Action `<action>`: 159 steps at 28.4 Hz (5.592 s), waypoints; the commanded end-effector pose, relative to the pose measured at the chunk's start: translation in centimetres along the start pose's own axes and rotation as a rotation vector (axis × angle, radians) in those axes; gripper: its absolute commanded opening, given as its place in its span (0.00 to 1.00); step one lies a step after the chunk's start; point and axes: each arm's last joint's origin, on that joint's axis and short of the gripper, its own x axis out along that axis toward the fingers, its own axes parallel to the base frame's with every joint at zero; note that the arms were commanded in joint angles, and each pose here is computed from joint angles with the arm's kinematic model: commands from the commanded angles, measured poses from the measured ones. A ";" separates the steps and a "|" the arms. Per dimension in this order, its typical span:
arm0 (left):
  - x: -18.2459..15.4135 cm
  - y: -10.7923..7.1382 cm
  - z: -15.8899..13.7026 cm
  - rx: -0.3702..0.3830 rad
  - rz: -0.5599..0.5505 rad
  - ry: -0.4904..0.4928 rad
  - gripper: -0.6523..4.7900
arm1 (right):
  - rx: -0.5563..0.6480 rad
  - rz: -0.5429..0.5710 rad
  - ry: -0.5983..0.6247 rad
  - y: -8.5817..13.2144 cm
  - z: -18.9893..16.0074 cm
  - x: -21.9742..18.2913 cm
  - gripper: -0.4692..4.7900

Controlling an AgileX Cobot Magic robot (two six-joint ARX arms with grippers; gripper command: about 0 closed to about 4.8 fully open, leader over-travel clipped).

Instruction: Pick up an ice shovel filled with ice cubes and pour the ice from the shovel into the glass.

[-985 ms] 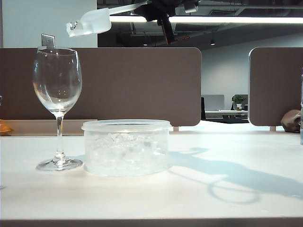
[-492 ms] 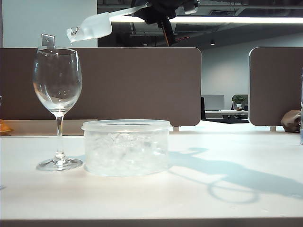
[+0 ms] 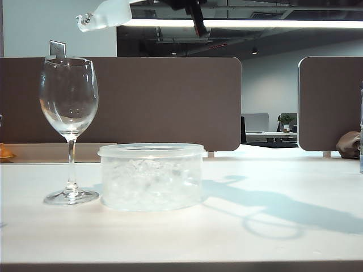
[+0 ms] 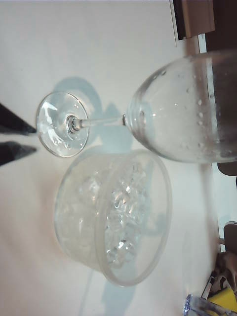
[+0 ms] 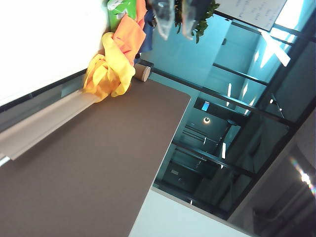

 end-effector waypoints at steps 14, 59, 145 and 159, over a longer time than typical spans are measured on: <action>0.0 0.0 0.1 -0.003 0.003 -0.009 0.17 | -0.066 -0.029 0.046 -0.1 -0.2 0.4 0.08; 0.0 0.0 0.1 -0.003 0.003 -0.009 0.17 | -0.090 -0.477 0.155 -11.6 -2.6 -4.1 0.08; -0.6 3.8 0.0 -0.063 0.394 -0.003 0.17 | -1.065 -0.714 -0.150 -9.1 -0.5 -30.7 0.09; -0.9 4.6 -0.1 -0.077 0.485 -0.003 0.17 | -0.930 -0.761 -0.180 -9.8 -0.7 -32.4 0.09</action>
